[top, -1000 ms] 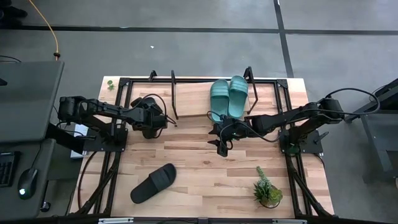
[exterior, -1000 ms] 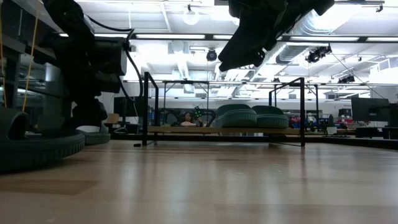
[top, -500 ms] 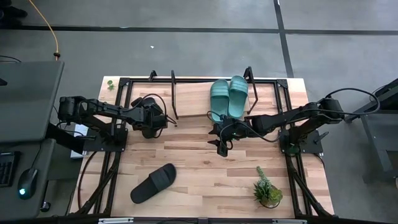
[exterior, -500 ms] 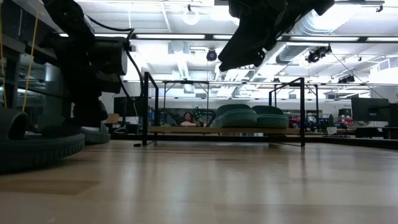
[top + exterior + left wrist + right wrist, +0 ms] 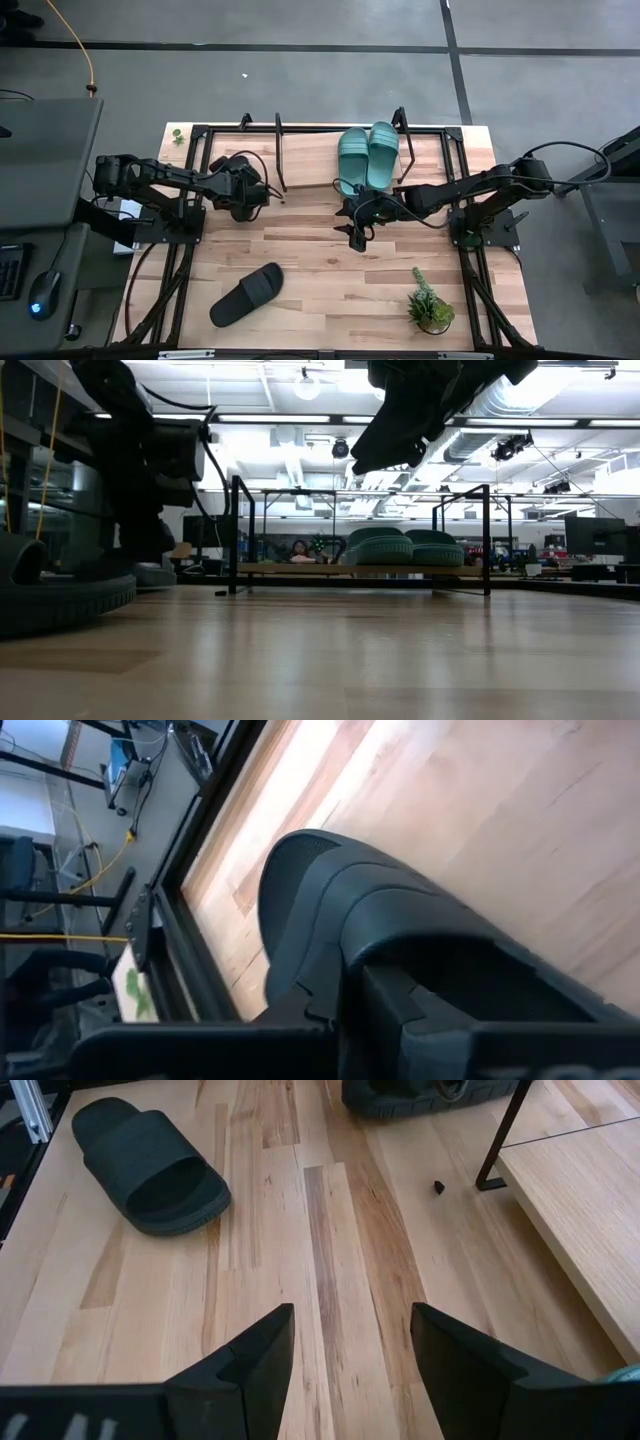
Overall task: Pick and place slides into the shelf
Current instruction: Put the top black slipper on the shelf
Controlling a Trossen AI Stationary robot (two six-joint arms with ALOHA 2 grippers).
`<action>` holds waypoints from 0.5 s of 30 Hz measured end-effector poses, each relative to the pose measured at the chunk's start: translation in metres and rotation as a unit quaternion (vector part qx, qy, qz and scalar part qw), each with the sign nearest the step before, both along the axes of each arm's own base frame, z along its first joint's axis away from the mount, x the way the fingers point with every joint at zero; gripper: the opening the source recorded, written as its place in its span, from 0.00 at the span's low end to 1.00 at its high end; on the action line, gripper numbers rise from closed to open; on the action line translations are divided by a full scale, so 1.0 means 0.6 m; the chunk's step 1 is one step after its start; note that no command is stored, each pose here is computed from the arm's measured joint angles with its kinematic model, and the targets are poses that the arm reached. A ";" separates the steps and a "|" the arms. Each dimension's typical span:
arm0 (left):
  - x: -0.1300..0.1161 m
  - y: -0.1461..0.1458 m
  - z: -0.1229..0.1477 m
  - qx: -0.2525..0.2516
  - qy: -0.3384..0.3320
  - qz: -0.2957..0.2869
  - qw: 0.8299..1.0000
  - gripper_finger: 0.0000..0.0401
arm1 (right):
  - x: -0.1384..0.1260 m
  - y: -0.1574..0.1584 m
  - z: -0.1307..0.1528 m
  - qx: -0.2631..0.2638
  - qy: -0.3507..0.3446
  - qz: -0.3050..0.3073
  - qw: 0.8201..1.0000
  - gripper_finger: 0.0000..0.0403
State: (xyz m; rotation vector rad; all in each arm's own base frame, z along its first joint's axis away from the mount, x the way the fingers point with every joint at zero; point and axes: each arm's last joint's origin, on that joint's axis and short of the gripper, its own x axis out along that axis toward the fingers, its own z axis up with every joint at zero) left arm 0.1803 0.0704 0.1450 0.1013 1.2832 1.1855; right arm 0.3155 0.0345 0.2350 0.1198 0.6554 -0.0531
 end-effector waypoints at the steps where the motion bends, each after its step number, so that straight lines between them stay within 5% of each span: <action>1: 0.001 0.000 0.004 -0.001 0.004 0.001 1.000 0.02 | 0.000 0.000 0.000 0.000 0.000 0.000 1.000 0.48; 7: 0.013 0.003 0.046 -0.002 0.003 0.029 1.000 0.01 | 0.000 0.000 0.000 0.000 0.000 0.000 1.000 0.48; 15: 0.036 -0.017 0.092 0.027 0.013 -0.010 0.999 0.01 | 0.000 0.000 0.000 0.003 0.001 -0.002 1.000 0.48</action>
